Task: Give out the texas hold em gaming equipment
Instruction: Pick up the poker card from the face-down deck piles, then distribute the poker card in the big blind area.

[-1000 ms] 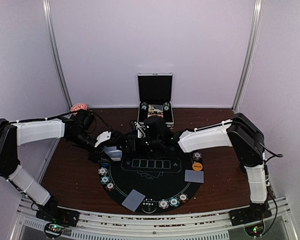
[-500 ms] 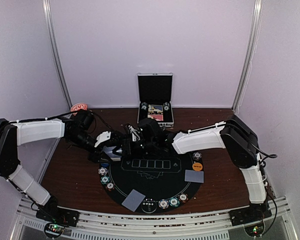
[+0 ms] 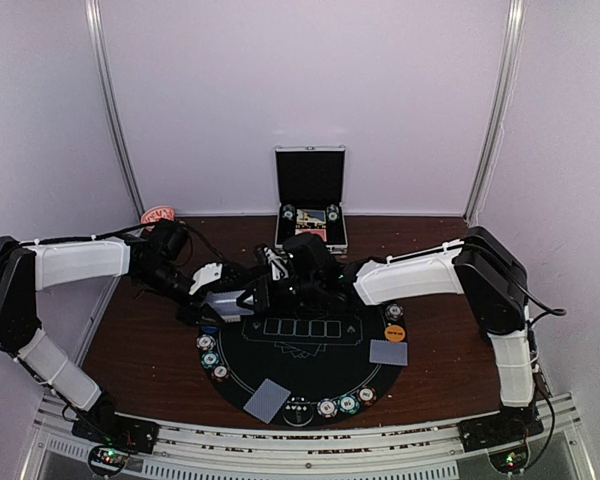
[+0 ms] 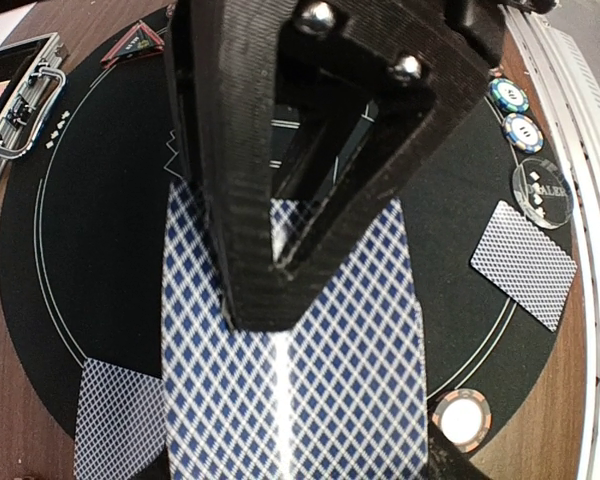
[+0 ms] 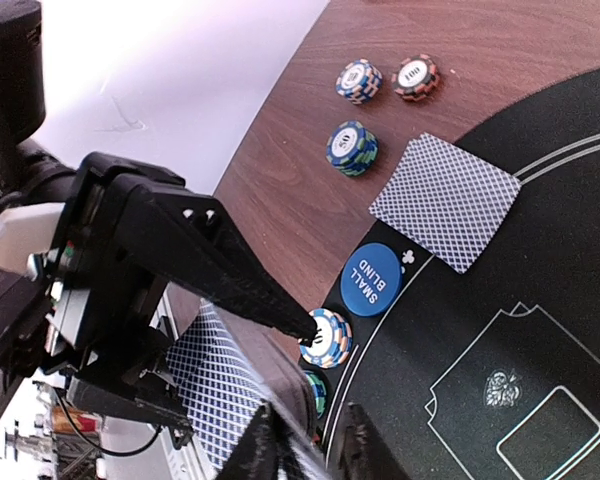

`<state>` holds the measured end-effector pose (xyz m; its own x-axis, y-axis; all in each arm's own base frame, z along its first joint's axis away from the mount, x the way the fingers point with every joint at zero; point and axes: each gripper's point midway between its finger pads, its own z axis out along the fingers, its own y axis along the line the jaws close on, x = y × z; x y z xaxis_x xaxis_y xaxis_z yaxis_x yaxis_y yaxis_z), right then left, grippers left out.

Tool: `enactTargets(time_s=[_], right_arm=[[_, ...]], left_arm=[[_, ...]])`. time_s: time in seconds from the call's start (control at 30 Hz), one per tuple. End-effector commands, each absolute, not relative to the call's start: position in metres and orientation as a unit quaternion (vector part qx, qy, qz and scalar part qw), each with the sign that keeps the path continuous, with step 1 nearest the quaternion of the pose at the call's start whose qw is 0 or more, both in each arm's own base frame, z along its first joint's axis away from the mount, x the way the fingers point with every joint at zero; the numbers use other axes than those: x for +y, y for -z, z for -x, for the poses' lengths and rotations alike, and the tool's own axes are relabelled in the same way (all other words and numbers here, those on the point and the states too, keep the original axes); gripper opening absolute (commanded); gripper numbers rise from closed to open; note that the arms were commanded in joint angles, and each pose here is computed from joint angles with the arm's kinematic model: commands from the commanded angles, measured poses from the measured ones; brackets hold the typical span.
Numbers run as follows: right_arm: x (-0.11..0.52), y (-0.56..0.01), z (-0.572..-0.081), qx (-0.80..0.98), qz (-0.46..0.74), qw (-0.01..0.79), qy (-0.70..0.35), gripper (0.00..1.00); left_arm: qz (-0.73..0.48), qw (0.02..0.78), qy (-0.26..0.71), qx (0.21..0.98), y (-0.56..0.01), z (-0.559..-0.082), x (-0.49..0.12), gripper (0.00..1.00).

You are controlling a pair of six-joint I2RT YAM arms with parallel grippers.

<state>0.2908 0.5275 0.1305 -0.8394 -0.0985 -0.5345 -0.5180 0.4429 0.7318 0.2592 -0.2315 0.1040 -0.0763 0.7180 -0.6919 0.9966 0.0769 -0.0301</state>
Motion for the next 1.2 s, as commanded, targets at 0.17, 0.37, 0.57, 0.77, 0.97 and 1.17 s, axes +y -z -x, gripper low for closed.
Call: enactTargets(time_s=[0.17, 0.37, 0.57, 0.77, 0.97, 1.17], right_arm=[[0.511, -0.148, -0.289, 0.813, 0.173, 0.208, -0.515, 0.0], [0.499, -0.166, -0.283, 0.801, 0.166, 0.209, -0.535, 0.0], [0.471, -0.179, -0.281, 0.796, 0.151, 0.217, -0.544, 0.0], [0.425, -0.182, -0.278, 0.803, 0.132, 0.232, -0.533, 0.0], [0.365, -0.167, -0.267, 0.823, 0.101, 0.244, -0.503, 0.0], [0.305, -0.149, -0.253, 0.844, 0.062, 0.262, -0.463, 0.0]], left_arm=[[-0.63, 0.28, 0.282, 0.667, -0.113, -0.26, -0.238, 0.58], [-0.629, 0.282, 0.281, 0.668, -0.114, -0.26, -0.238, 0.58], [-0.629, 0.282, 0.281, 0.668, -0.114, -0.26, -0.238, 0.58], [-0.629, 0.281, 0.281, 0.668, -0.113, -0.26, -0.238, 0.58], [-0.629, 0.281, 0.281, 0.668, -0.113, -0.26, -0.238, 0.58], [-0.629, 0.282, 0.28, 0.668, -0.114, -0.26, -0.238, 0.58]])
